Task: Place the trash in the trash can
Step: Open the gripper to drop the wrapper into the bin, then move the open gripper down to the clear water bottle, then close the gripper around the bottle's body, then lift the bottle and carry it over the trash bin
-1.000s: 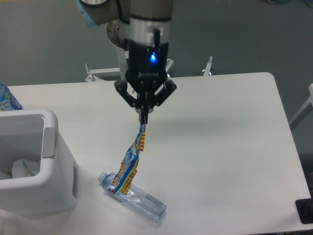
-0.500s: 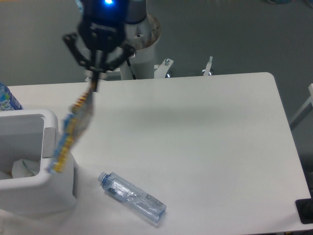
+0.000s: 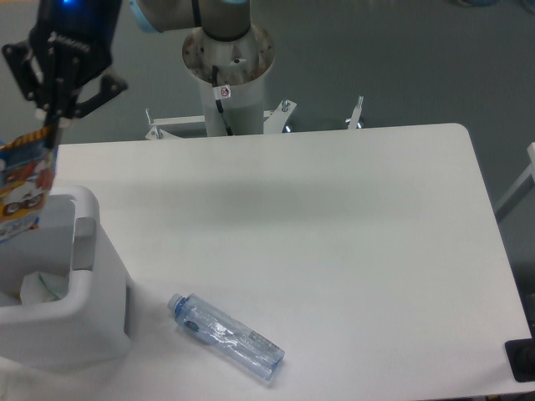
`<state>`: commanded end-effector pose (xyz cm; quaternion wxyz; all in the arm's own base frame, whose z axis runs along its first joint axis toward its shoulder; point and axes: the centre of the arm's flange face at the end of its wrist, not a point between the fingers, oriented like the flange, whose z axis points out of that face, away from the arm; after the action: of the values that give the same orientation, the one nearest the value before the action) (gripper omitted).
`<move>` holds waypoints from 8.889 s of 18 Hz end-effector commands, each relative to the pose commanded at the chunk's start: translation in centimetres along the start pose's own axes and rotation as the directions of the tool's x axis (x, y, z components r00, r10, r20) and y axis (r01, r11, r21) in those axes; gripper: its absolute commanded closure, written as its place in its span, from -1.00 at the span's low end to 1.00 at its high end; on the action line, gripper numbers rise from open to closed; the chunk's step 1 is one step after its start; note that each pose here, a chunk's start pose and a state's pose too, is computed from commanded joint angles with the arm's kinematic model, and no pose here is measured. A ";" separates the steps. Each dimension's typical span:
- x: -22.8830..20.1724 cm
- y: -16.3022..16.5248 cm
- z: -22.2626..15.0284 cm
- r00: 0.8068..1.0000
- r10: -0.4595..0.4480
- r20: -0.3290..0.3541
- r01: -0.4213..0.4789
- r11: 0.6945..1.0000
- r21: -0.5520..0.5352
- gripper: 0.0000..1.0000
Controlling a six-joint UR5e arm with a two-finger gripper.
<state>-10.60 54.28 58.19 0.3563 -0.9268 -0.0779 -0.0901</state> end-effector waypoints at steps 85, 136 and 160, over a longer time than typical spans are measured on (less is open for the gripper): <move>-36.2 11.1 33.4 0.415 -0.657 0.629 0.865 0.499 -0.049 -1.00; -26.9 -3.2 9.9 0.593 -0.653 0.470 0.599 0.748 0.284 -0.13; -11.9 -10.4 1.2 0.771 -0.541 0.335 0.377 0.813 0.444 -0.14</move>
<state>-24.16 61.73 61.43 0.4545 -0.7939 -0.4002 0.0549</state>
